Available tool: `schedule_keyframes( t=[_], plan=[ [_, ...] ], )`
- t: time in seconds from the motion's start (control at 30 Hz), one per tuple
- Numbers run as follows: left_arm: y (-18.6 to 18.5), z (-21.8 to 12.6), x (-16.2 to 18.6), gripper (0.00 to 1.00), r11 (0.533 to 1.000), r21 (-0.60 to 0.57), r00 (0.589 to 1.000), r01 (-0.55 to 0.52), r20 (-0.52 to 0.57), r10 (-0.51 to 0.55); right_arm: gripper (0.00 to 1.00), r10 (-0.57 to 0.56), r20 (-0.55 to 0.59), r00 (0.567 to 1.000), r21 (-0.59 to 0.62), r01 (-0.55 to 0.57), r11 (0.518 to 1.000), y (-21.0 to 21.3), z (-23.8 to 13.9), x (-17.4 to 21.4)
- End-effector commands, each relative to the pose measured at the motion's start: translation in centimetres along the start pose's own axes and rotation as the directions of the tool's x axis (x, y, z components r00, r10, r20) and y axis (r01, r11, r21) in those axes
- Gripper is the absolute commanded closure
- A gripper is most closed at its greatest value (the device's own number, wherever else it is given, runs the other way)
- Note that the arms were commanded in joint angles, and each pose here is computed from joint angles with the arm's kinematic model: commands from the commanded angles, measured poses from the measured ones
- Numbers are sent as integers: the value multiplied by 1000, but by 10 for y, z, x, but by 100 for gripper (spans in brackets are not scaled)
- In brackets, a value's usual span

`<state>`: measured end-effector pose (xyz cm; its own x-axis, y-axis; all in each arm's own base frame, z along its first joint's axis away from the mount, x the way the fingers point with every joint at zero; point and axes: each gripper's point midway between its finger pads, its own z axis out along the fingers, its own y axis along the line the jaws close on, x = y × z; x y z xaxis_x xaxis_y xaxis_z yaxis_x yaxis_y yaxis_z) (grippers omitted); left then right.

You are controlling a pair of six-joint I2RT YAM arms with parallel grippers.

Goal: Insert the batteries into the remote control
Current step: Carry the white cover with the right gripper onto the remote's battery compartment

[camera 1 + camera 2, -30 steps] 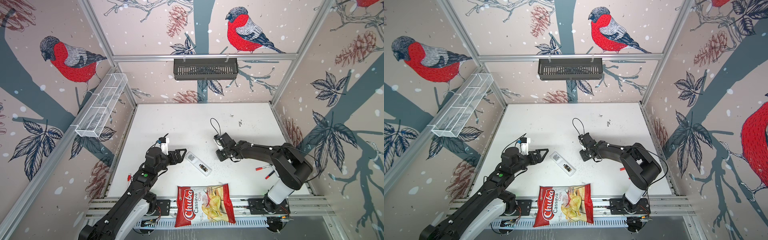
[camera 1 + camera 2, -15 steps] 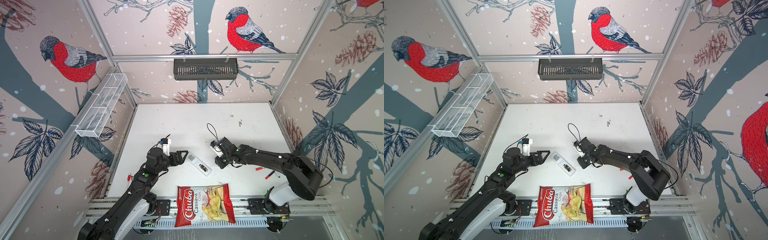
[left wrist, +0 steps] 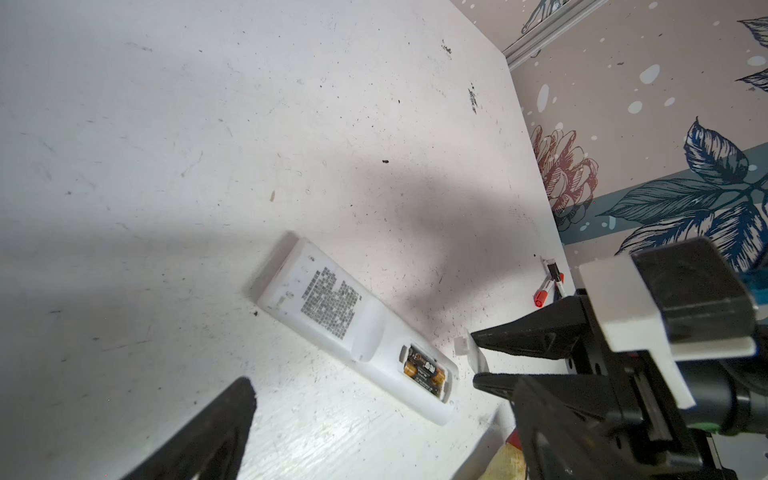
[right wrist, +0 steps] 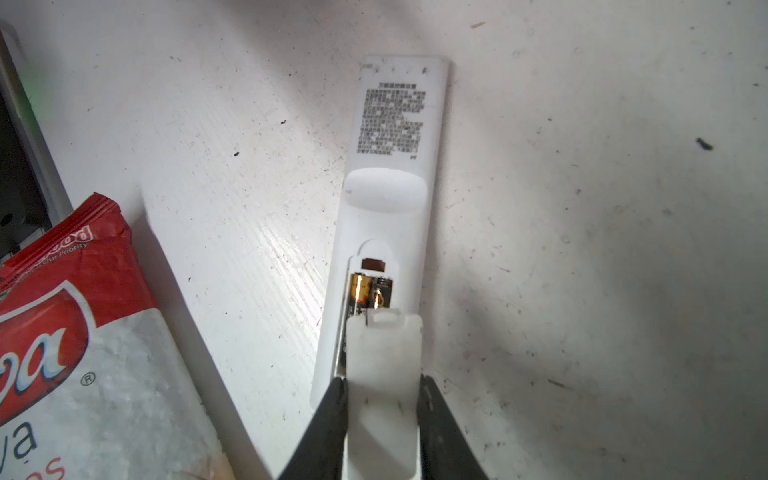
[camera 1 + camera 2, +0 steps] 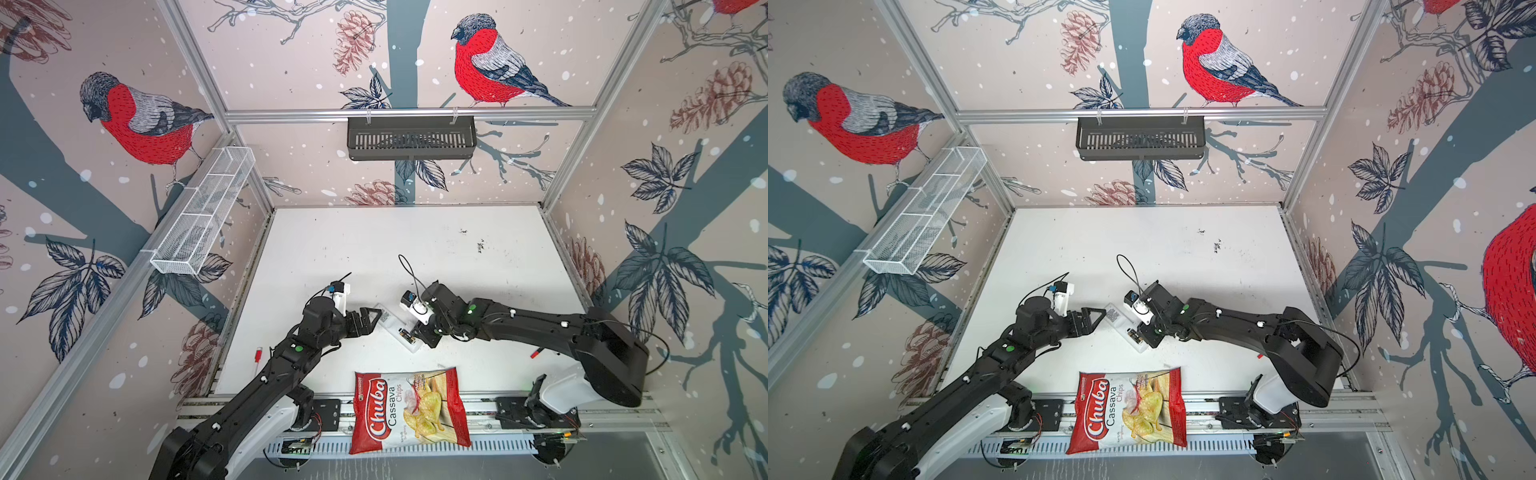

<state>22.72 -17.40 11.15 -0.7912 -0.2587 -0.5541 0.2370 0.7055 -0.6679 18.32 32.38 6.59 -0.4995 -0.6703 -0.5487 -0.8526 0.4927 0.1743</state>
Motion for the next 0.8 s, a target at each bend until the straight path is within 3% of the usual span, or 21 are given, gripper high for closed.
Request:
schedule_keyframes(
  t=[0.0, 0.77],
  plan=[
    [-4, 0, -6, 3, 1000, 6, 1000, -19, 13, 19, 71, -16, 23, 1000, -9, 16, 1000, 5, 6, -9],
    [-13, 0, 7, 3, 998, 61, 1000, -8, -24, 9, 71, 52, -12, 999, 12, -52, 999, 7, 28, -10]
  ],
)
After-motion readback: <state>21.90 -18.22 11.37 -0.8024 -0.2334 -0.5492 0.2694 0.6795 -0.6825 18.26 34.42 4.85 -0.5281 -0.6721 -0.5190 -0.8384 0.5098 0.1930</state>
